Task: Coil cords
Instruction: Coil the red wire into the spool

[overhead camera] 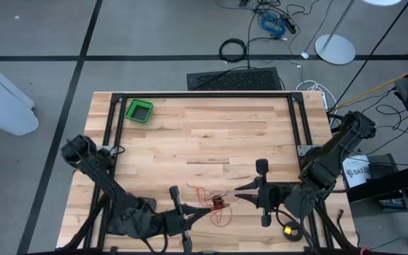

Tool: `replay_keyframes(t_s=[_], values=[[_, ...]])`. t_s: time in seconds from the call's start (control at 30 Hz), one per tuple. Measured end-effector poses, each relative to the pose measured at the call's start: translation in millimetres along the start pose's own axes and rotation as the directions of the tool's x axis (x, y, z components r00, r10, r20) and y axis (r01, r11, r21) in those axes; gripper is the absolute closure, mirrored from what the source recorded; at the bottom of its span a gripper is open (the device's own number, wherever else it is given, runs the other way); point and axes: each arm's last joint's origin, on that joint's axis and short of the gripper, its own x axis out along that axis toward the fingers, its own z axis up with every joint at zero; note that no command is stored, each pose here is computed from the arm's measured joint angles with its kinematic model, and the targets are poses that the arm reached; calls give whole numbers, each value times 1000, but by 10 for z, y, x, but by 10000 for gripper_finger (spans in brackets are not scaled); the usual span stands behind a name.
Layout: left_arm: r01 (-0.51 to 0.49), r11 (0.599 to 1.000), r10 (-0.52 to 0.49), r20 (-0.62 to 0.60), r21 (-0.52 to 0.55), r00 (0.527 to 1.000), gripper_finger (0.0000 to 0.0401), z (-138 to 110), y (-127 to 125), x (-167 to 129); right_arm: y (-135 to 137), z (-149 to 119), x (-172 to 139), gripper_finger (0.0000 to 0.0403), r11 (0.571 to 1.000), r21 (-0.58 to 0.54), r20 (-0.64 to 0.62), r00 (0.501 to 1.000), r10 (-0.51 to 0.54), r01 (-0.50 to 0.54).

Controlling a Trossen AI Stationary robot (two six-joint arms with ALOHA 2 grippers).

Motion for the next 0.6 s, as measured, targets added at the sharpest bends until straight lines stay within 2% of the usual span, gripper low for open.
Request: replay_keyframes(t_s=[0.33,0.5,0.6], values=[[28,1000,-28,4,7,1000,401,16,-18,-36,0,99,-4,341,1000,31,81,997,2,-5],[79,997,-79,23,10,997,401,20,-33,-37,55,133,25,341,994,15,118,987,107,-109],[101,995,-101,33,10,994,401,23,-40,-38,76,149,44,341,993,1,135,984,118,-120]])
